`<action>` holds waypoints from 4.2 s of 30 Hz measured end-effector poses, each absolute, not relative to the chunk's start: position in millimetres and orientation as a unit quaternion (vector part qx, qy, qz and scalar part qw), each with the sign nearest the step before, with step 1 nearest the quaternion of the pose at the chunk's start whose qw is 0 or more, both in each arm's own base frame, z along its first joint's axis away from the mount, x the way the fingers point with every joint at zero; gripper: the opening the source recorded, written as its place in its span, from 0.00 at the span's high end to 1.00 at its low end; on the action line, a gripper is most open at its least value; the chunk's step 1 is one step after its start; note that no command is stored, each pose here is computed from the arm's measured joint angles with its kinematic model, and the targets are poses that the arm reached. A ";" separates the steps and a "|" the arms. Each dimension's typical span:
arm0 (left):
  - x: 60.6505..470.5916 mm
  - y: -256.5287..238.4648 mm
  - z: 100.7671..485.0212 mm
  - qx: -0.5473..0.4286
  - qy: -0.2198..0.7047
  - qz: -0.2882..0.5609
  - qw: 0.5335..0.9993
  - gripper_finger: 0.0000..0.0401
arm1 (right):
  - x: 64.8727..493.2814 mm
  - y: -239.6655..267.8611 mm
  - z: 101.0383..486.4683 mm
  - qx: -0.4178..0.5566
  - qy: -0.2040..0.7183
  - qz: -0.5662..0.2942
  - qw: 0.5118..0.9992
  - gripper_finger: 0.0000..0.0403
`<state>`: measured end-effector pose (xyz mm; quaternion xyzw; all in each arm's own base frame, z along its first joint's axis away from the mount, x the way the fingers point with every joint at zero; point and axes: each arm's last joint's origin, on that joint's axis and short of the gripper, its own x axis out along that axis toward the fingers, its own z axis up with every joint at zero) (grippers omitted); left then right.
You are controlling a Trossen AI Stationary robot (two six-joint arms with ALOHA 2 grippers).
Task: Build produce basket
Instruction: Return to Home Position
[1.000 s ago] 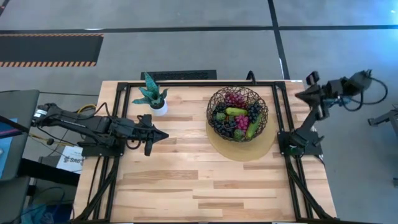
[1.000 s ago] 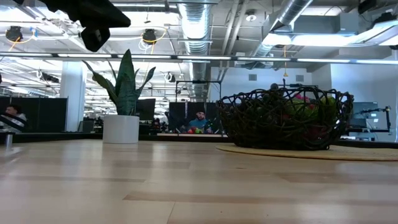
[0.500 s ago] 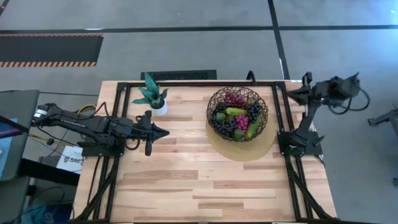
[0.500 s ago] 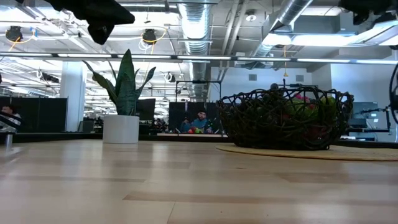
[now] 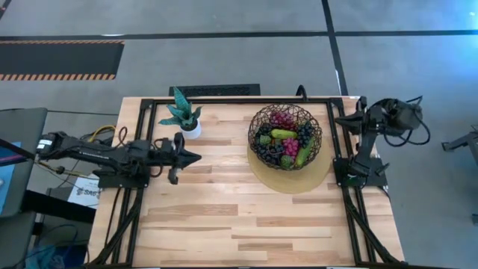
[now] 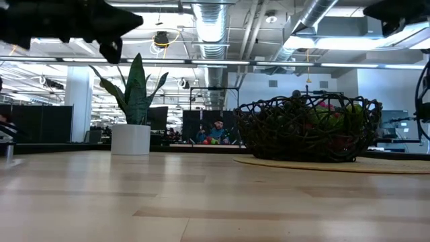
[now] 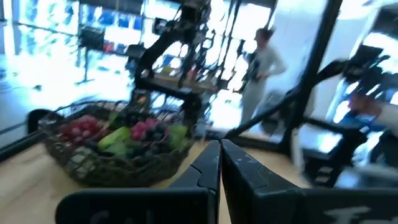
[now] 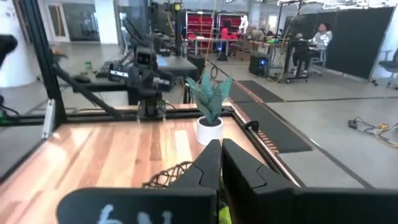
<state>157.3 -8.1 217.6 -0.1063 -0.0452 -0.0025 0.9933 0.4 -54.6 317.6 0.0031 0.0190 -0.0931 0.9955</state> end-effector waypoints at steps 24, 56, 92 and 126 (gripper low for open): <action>140.7 -0.2 173.6 -0.116 -0.048 0.003 0.992 1.00 | 0.7 -49.9 338.2 0.010 -0.034 -0.007 0.999 0.92; 133.1 6.5 189.2 -0.063 -0.114 -0.134 0.982 1.00 | 2.0 -47.7 344.9 0.085 -0.062 -0.007 0.994 0.92; 97.8 8.4 169.4 -0.067 -0.022 0.011 0.997 1.00 | 3.4 -44.7 344.6 0.073 -0.067 0.000 0.995 0.92; 97.9 10.6 167.7 -0.022 -0.012 0.049 0.998 1.00 | 2.8 -45.7 348.1 0.080 -0.078 -0.002 0.994 0.92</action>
